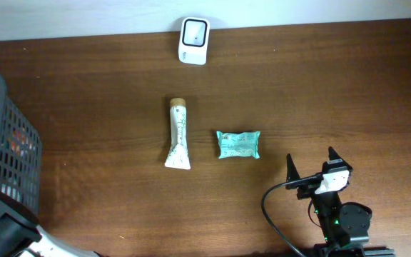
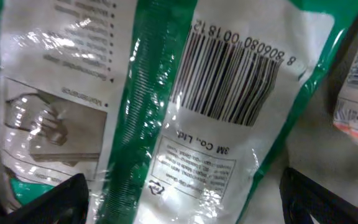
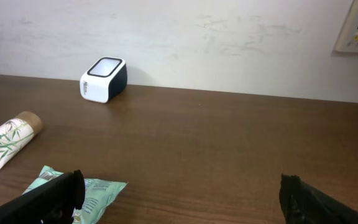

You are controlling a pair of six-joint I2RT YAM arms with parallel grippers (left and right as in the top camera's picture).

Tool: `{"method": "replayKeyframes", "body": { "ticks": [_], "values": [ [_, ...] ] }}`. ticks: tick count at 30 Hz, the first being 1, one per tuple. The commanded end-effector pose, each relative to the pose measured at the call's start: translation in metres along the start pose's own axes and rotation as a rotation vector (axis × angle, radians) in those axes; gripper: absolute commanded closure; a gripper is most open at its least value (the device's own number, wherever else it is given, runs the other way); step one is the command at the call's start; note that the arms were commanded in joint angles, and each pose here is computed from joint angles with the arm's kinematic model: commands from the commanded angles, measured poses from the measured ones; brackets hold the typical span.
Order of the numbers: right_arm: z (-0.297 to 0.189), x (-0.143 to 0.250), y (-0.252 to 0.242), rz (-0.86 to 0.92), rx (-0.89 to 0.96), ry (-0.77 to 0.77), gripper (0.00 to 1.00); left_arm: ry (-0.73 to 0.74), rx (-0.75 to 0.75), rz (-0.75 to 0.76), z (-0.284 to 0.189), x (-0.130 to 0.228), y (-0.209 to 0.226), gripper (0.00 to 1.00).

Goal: Scan the item barcode
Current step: 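Reach the left gripper into the basket and grasp the green-white bag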

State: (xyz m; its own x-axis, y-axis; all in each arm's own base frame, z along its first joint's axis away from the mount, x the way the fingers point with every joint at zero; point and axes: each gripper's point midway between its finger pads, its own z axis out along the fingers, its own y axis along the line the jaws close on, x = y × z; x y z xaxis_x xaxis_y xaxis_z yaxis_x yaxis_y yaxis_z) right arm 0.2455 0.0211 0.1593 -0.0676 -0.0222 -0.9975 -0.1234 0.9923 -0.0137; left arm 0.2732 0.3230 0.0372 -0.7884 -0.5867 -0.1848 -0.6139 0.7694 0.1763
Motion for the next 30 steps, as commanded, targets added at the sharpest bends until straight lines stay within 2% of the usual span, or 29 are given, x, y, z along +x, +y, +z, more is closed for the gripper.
{"method": "replayKeyframes", "body": {
  "ticks": [1, 6, 8, 10, 17, 25, 28, 30],
  "values": [
    [0.0, 0.003, 0.003, 0.004, -0.014, 0.006, 0.02, 0.059, -0.023, 0.023, 0.02, 0.011, 0.002, 0.16],
    [0.0, 0.003, 0.003, 0.004, -0.014, 0.006, 0.02, 0.106, -0.017, 0.029, 0.04, 0.02, -0.001, 0.13],
    [0.0, 0.003, 0.003, 0.004, -0.014, 0.006, 0.02, 0.134, -0.011, 0.033, 0.05, 0.026, -0.003, 0.16],
    [0.0, 0.003, 0.003, 0.004, -0.014, 0.006, 0.02, 0.132, -0.011, 0.033, 0.052, 0.025, -0.004, 0.25],
    [0.0, 0.003, 0.003, 0.004, -0.014, 0.006, 0.02, 0.102, 0.03, 0.038, 0.05, 0.017, -0.01, 0.28],
    [0.0, 0.003, 0.003, 0.004, -0.014, 0.006, 0.02, 0.139, 0.037, 0.043, 0.076, 0.048, -0.02, 0.28],
    [0.0, 0.003, 0.003, 0.004, -0.014, 0.006, 0.02, 0.149, 0.039, 0.045, 0.086, 0.06, -0.023, 0.35],
    [0.0, 0.003, 0.003, 0.004, -0.014, 0.006, 0.02, 0.15, 0.048, 0.044, 0.089, 0.065, -0.026, 0.48]
  ]
}}
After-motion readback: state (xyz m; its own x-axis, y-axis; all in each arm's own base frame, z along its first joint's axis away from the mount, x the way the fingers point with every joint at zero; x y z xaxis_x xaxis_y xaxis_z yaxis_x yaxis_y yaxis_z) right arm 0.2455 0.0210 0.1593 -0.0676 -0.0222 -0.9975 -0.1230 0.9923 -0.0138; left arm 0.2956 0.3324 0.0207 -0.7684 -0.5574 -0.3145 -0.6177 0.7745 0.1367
